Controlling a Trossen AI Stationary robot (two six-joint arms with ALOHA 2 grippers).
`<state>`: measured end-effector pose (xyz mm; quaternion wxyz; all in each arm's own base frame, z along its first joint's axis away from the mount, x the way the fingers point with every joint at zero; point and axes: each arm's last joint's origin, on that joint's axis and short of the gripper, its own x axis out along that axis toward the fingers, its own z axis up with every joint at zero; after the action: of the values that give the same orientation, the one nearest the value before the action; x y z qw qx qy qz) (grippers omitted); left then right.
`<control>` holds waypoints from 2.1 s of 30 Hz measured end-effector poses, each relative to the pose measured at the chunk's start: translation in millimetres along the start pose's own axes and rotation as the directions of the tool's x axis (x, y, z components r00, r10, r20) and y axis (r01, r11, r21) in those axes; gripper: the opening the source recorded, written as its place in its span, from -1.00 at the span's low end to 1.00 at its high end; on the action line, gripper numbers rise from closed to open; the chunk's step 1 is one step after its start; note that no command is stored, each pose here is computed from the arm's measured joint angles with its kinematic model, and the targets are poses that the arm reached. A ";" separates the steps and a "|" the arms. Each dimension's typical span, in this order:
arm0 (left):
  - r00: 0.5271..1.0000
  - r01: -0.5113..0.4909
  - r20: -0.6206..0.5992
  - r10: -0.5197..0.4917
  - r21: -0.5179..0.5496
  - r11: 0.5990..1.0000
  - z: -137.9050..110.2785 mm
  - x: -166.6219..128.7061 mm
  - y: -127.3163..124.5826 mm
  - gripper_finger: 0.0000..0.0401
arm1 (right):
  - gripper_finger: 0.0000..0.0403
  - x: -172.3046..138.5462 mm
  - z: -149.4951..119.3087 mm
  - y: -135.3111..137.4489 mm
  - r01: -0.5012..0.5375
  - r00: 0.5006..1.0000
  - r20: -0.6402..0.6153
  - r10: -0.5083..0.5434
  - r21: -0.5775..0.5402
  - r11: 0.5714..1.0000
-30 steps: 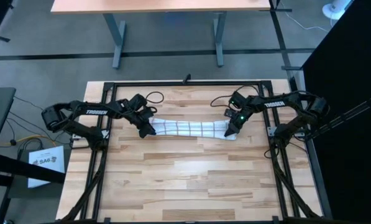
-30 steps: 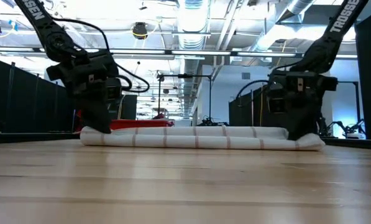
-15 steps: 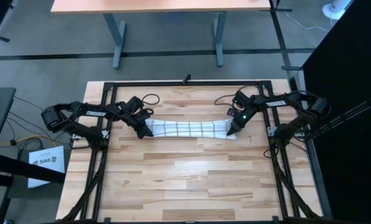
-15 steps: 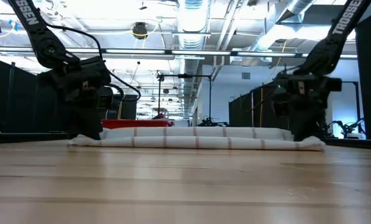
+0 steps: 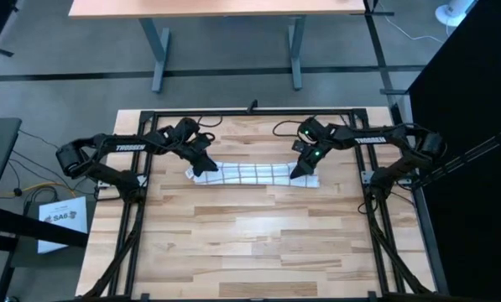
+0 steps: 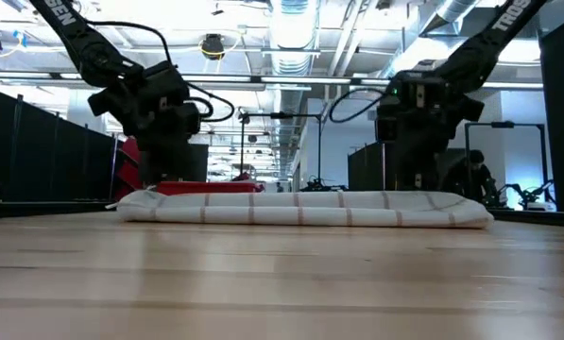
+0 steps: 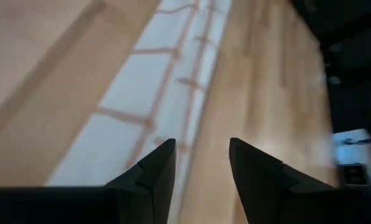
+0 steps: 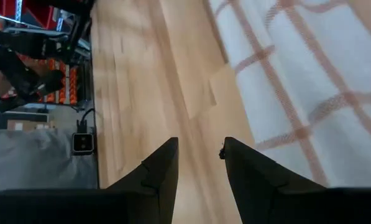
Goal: Roll towel
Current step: Roll the white squared towel
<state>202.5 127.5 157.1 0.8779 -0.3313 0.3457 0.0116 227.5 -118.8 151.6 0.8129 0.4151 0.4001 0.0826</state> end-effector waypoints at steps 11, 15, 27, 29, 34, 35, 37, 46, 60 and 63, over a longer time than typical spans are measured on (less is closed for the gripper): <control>0.999 -0.044 -0.027 0.042 -0.085 0.995 -9.0 14.6 22.9 -0.32 | -0.42 29.0 5.1 -39.1 0.013 1.000 -0.001 -0.013 0.085 0.996; 0.995 -0.055 -0.085 0.045 -0.117 0.992 -17.3 23.1 30.8 -0.32 | -0.42 29.3 0.1 -48.9 0.006 0.999 -0.040 -0.001 0.116 0.993; 0.992 -0.051 -0.120 0.034 -0.142 0.989 -33.7 25.0 42.3 -0.32 | -0.42 13.4 -13.7 -61.0 0.023 0.994 -0.108 -0.009 0.130 0.991; 0.993 -0.058 -0.112 0.042 -0.152 0.987 -33.4 22.8 45.2 -0.32 | -0.42 10.6 -17.7 -62.3 0.025 0.991 -0.131 -0.007 0.132 0.991; 0.994 -0.057 -0.101 0.041 -0.168 0.984 -33.1 20.1 48.5 -0.32 | -0.42 5.1 -24.3 -63.9 0.024 0.986 -0.167 0.002 0.150 0.988; 0.995 -0.054 -0.097 0.038 -0.172 0.984 -32.7 20.2 48.5 -0.32 | -0.42 3.9 -24.2 -63.4 0.023 0.987 -0.163 0.002 0.151 0.988; 0.997 -0.028 -0.074 0.014 -0.195 0.980 -30.3 19.1 46.6 -0.32 | -0.42 0.1 -22.7 -58.5 0.025 0.990 -0.142 -0.003 0.153 0.988; 0.994 0.095 0.070 -0.086 -0.146 0.985 17.0 1.9 6.8 -0.32 | -0.42 -4.2 30.9 8.9 -0.049 0.996 0.072 0.054 -0.065 0.997; 0.937 0.312 0.186 -0.296 -0.062 0.948 71.0 31.3 -44.4 -0.32 | -0.42 72.5 96.8 13.5 -0.158 0.987 -0.014 0.157 -0.059 0.986; 0.918 0.380 0.165 -0.361 -0.101 0.920 70.3 49.5 -35.5 -0.32 | -0.42 77.6 105.7 12.4 -0.182 0.983 -0.016 0.182 -0.062 0.981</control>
<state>291.1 130.9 185.1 0.8631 -0.4458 0.2111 -0.1085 357.6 -139.0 151.1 0.8127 0.4237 0.3616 0.1713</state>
